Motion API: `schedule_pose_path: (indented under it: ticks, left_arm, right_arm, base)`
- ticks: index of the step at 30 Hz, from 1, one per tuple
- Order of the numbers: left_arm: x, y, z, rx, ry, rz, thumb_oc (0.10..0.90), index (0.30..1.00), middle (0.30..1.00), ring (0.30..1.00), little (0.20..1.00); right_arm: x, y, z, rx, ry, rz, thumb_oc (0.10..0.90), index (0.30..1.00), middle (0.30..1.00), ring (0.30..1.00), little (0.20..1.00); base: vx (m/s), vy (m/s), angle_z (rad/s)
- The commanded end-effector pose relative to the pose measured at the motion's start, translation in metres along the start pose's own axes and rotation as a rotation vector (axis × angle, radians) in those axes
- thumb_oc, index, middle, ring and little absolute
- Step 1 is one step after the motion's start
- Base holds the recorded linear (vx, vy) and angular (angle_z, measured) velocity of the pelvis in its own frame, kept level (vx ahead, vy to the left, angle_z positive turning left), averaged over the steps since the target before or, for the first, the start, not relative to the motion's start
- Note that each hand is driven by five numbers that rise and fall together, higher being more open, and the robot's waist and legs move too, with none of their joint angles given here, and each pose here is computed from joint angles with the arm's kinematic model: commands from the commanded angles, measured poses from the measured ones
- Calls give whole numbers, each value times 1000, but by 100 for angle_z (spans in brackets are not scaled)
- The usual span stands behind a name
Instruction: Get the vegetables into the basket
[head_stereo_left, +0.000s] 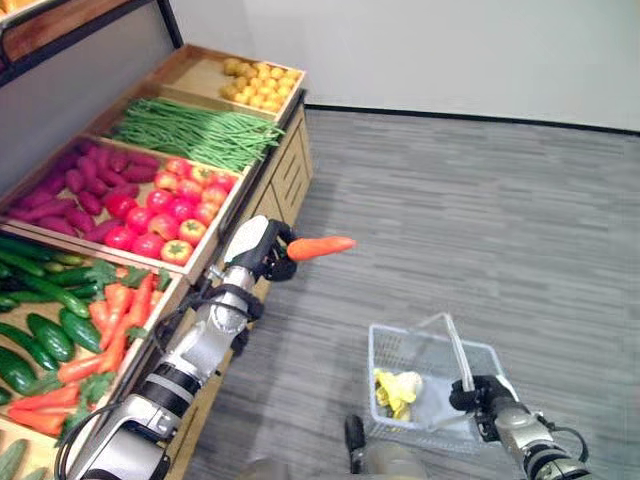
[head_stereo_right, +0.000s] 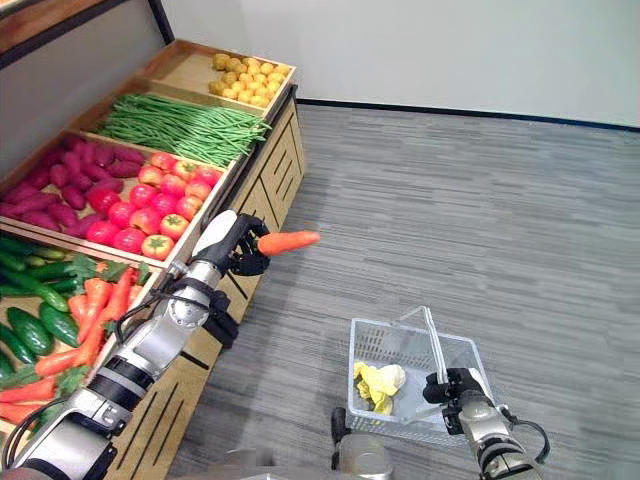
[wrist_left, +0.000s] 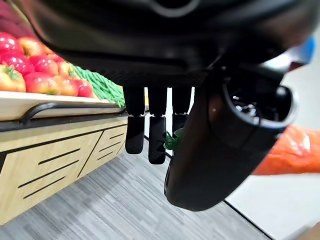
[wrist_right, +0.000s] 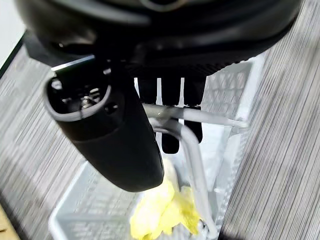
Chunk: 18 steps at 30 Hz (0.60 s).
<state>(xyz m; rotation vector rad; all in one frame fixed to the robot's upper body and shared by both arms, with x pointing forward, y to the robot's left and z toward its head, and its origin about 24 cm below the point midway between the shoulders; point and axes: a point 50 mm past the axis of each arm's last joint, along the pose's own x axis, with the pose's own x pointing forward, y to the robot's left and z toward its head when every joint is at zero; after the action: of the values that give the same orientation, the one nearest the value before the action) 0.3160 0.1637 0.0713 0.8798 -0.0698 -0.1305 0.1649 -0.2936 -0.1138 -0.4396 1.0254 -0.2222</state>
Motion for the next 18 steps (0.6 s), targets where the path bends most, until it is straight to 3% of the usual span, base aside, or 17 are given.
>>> schedule_pose_path:
  ticks: [1, 5, 18]
  left_arm:
    - [10, 43, 30, 25, -149, 204, 400, 300, 300, 300, 300]
    - [8, 38, 31, 17, -158, 187, 400, 300, 300, 300, 300]
    - [4, 37, 24, 33, -134, 161, 400, 300, 300, 300, 300]
  right_arm:
    - [2, -33, 46, -51, -168, -93, 400, 300, 300, 300, 300]
    - [2, -24, 41, -47, -156, -65, 400, 300, 300, 300, 300]
    - [0, -26, 39, -26, -153, -64, 400, 300, 300, 300, 300]
  base:
    - [76, 22, -73]
    - [133, 98, -118]
    - [68, 81, 9]
